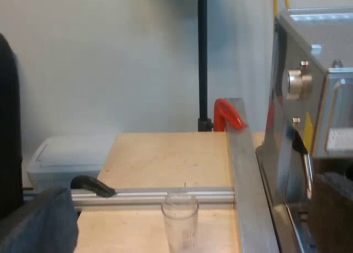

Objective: Place mug into machine

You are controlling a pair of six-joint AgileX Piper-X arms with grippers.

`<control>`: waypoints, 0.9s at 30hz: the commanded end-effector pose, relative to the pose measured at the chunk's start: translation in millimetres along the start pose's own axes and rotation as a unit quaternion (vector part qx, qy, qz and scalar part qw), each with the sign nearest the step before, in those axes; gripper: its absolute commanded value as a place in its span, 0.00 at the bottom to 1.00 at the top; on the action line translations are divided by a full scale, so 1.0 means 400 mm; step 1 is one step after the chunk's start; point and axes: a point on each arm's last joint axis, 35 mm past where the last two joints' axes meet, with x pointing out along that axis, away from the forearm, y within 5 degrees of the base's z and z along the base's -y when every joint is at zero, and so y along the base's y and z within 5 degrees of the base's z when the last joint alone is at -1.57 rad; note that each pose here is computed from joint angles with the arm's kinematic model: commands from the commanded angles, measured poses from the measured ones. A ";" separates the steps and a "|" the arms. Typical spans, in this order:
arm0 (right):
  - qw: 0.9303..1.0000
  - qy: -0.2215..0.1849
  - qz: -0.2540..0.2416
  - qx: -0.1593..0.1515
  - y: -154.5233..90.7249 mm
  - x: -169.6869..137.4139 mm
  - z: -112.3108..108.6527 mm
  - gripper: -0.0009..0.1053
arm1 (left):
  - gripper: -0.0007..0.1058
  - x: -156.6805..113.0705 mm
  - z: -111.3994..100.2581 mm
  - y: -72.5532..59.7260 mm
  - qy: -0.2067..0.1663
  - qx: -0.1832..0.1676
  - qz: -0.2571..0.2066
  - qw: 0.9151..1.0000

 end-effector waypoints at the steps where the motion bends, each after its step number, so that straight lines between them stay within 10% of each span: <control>1: 1.000 -0.011 0.002 -0.002 0.002 -0.010 -0.009 0.60 | 0.82 -0.023 -0.063 0.014 0.046 0.003 0.015 0.999; 8: 0.998 0.067 0.006 0.011 0.016 -0.063 -0.112 0.60 | 0.82 -0.028 -0.135 0.029 0.169 0.011 0.038 0.985; 20: 0.997 0.048 0.051 -0.018 0.036 -0.020 -0.140 0.60 | 0.82 0.042 -0.125 0.023 0.082 0.010 0.011 0.996; 27: 0.993 0.102 0.064 -0.021 0.054 0.008 -0.200 0.60 | 0.82 0.090 -0.183 0.030 0.115 0.008 -0.004 0.993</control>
